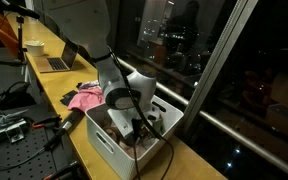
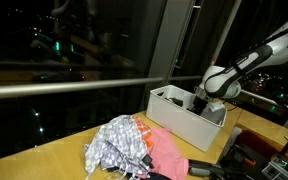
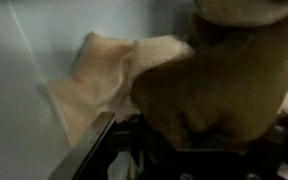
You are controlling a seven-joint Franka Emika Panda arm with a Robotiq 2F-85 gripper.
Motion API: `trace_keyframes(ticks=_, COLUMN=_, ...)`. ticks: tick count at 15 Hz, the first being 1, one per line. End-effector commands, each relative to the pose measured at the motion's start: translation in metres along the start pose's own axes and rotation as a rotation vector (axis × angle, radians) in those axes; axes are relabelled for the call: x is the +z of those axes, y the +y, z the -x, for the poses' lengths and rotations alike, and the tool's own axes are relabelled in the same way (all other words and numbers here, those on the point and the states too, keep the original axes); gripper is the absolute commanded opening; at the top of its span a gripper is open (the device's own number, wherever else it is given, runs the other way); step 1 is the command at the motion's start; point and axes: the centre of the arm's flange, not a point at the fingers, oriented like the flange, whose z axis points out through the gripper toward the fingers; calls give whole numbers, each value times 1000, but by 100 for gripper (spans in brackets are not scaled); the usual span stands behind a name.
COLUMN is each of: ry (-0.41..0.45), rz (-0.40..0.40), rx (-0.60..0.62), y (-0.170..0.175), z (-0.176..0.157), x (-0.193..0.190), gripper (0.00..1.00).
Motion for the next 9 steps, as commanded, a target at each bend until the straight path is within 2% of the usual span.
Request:
trace_keyframes(ticks=1, ry=54, rz=-25, rx=-8, y=-28, z=-6, x=-71, gripper=13)
trace_keyframes(ticks=3, ry=97, rz=-27, rx=-37, y=-49, z=-15, x=-111, gripper=1)
trace_keyframes(ticks=9, ry=215, rz=-91, rx=-137, y=-133, z=-32, x=-242, gripper=0)
